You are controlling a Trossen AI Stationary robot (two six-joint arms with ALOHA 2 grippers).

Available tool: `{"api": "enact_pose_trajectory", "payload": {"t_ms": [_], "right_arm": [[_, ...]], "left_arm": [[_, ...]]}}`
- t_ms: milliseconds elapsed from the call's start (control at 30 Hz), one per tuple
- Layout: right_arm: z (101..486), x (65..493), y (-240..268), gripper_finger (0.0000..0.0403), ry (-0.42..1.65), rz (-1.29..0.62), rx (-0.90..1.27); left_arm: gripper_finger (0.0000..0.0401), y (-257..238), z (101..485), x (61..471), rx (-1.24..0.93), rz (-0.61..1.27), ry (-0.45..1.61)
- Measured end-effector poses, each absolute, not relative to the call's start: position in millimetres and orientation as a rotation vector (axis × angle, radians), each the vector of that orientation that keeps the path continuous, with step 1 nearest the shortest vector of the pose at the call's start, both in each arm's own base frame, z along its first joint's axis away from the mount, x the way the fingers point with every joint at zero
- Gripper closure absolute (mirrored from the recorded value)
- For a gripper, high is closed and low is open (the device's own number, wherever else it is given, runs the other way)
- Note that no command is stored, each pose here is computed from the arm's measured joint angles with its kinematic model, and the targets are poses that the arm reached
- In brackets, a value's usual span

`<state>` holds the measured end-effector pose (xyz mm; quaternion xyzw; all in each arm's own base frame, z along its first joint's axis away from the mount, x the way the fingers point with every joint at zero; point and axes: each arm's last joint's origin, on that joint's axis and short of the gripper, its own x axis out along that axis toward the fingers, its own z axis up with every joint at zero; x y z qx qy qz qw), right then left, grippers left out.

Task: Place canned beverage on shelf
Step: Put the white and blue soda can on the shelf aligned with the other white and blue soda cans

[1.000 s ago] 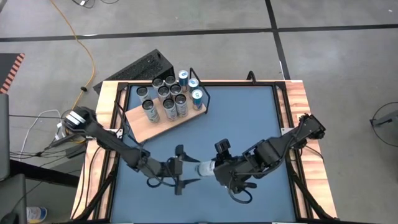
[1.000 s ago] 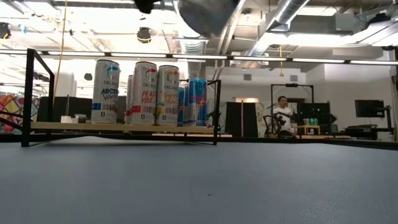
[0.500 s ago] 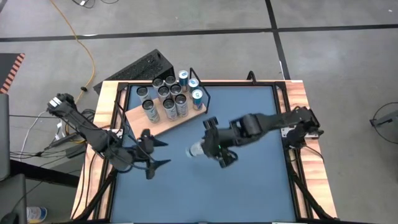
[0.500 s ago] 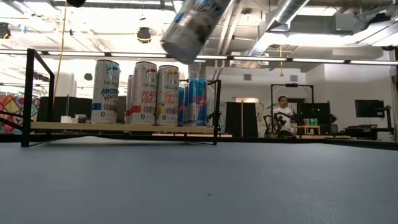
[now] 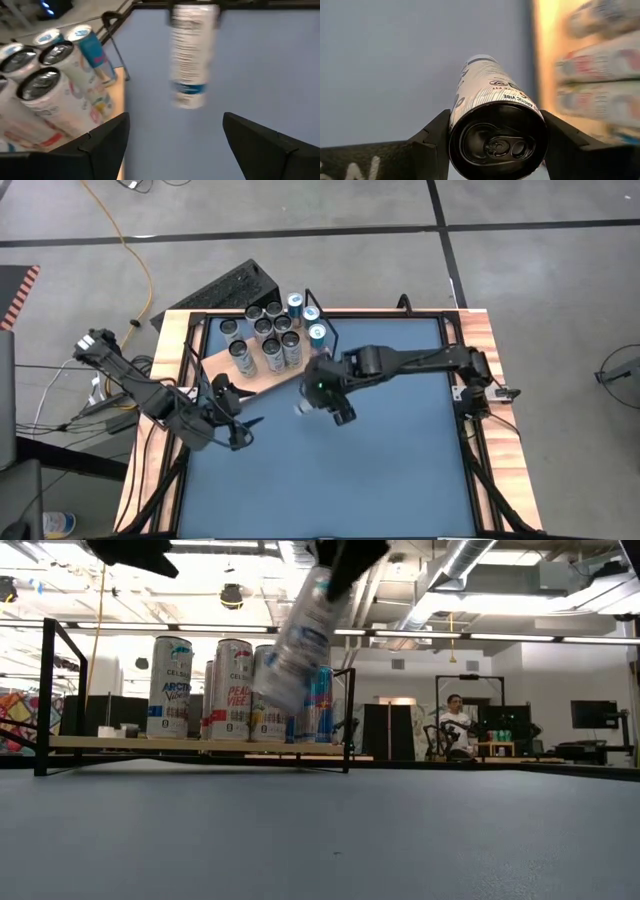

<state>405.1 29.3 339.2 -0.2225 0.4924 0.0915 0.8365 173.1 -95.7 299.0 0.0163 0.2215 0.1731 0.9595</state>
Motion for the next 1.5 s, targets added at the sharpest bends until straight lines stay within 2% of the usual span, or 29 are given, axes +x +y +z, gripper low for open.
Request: {"api": "enact_pose_trajectory", "payload": {"t_ms": [133,367,533,733,1500], "right_arm": [[334,401,49,0.0182,1.091,0.254,-0.502],[335,398,79,0.0182,1.046,0.311,-0.539],[334,394,91,0.0182,1.057,0.318,-0.546],[335,392,102,0.0182,1.049,0.327,-0.571],[336,394,103,0.0182,1.02,0.293,-0.566]], "left_arm": [[0.0095,-90,295,187,0.065,0.367,0.47],[0.0095,-88,288,232,0.062,0.122,0.472],[0.0095,-84,286,254,0.093,0.093,0.399],[0.0095,-85,273,282,0.043,-0.049,0.349],[0.0095,-77,244,319,-0.033,-0.076,0.303]]}}
